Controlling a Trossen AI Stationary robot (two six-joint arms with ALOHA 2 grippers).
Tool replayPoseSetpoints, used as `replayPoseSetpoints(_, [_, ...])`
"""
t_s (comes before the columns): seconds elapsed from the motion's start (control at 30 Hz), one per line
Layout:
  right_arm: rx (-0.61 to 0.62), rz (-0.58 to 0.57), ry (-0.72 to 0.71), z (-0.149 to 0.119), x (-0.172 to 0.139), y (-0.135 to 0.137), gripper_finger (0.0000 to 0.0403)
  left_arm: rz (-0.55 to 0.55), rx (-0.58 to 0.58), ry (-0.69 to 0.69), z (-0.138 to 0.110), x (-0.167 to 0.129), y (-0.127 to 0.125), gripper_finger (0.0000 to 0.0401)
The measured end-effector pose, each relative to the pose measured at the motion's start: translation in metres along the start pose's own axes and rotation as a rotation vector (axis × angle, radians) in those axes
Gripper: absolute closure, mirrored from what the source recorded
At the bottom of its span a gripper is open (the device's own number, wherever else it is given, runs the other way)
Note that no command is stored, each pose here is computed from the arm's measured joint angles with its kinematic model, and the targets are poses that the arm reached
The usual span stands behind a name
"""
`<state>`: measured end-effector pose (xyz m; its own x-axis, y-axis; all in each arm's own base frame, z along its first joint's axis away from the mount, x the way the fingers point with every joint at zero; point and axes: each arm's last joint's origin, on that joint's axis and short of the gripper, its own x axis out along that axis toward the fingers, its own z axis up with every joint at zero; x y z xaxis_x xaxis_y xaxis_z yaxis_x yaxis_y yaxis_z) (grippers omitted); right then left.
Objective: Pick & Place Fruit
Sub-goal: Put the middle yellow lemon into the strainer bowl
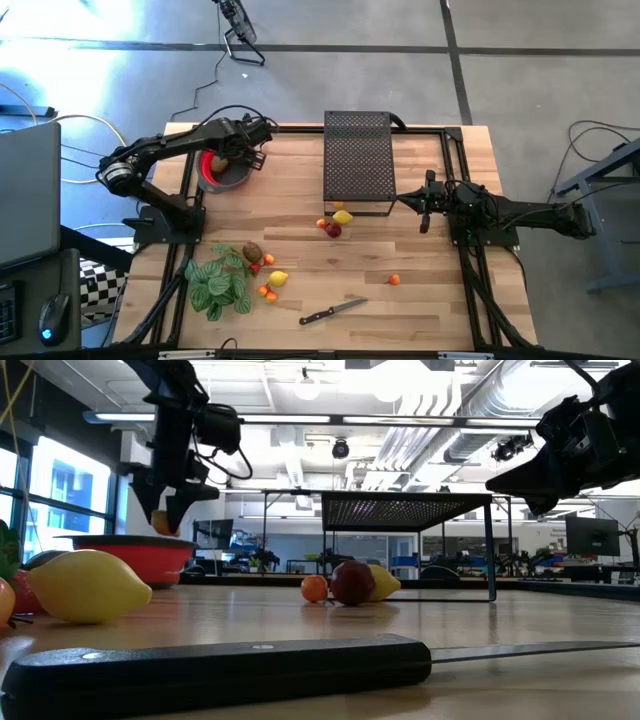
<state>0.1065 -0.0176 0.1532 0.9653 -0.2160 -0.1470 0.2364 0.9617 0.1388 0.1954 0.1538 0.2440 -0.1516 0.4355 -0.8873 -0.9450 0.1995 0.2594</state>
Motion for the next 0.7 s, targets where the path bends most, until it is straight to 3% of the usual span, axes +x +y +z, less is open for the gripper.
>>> replayPoseSetpoints(0.5, [0.000,0.000,0.000,0.0000,0.0000,0.0000,0.0401,-0.025,-0.018,-0.023,0.0028,0.0002,-0.0025,0.0196])
replayPoseSetpoints(0.7, [0.000,0.000,0.000,0.0000,0.0000,0.0000,0.0401,-0.026,-0.019,-0.022,0.0028,0.0002,-0.0025,0.0170])
